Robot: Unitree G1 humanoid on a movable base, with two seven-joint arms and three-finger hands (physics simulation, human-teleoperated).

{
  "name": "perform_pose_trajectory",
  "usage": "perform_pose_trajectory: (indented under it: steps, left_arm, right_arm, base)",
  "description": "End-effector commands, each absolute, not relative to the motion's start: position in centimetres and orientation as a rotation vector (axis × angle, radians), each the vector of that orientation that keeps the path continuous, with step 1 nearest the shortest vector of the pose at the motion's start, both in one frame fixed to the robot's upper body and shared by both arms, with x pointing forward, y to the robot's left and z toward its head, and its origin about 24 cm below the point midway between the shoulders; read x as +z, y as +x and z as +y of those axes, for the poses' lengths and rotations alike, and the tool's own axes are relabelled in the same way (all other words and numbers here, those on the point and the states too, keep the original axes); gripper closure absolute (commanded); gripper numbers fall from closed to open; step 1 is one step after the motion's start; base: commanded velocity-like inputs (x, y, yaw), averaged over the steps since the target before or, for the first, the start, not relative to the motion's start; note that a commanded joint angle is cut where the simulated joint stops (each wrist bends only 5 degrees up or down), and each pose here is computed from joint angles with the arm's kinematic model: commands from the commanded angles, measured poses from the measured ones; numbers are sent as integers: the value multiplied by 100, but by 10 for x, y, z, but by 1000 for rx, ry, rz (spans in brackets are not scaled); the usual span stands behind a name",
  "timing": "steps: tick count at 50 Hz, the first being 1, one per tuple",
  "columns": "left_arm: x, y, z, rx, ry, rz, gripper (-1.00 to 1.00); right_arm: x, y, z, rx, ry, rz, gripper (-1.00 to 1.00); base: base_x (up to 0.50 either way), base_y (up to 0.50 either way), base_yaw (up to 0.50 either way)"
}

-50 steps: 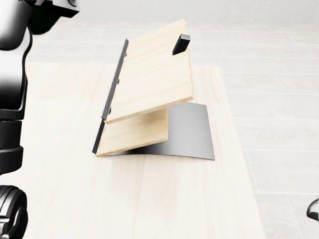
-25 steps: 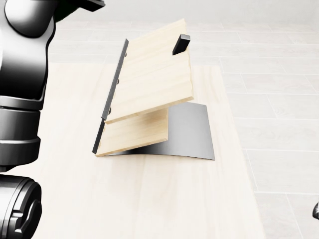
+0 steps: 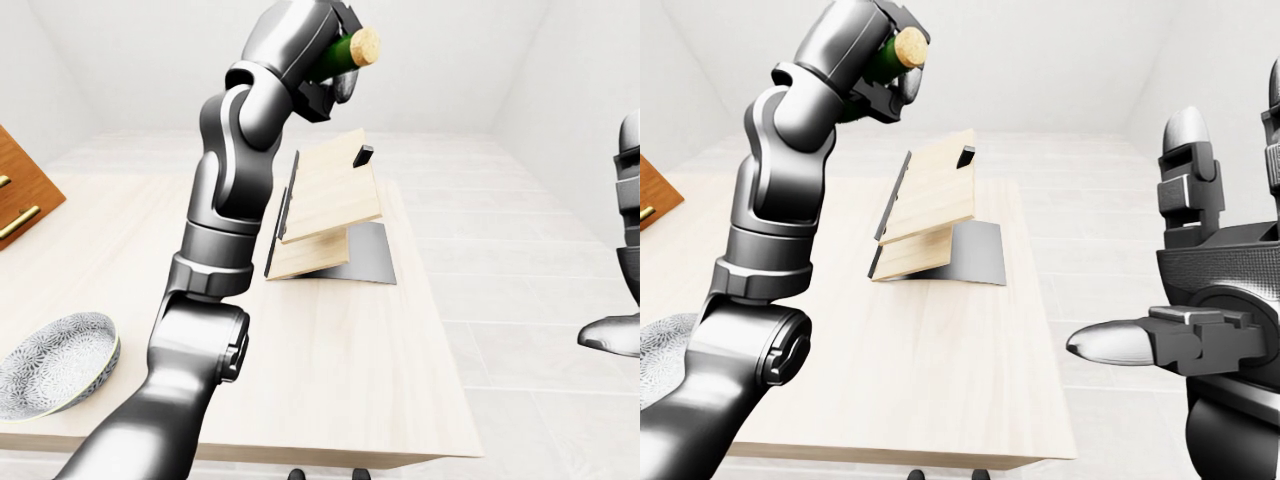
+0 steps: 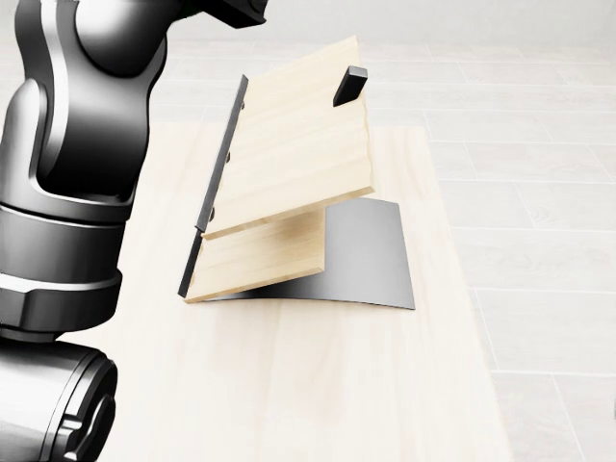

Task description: Put the wine bottle on the wine rack.

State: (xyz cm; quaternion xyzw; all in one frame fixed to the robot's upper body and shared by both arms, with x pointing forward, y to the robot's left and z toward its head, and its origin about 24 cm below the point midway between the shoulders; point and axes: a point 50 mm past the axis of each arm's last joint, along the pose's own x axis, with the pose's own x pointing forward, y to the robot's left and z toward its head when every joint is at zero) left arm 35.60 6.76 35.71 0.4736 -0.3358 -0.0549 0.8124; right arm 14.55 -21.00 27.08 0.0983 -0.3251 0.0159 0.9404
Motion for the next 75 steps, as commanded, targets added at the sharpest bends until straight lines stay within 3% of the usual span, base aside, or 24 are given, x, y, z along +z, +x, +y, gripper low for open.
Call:
perform_pose_trajectory:
  steps: [1, 34, 75]
  left_arm:
    - [364, 345, 50, -96, 1021, -798, 100]
    - [357, 341, 18, -166, 1035, -801, 100]
    - [341, 326, -19, -263, 1247, -772, 100]
  right_arm:
    - [272, 145, -212, 28, 205, -665, -100]
    - [278, 140, -218, 11, 208, -676, -100]
    - [283, 138, -218, 25, 218, -688, -100]
  base:
    - [0, 0, 0]
    - [0, 0, 0]
    - [0, 0, 0]
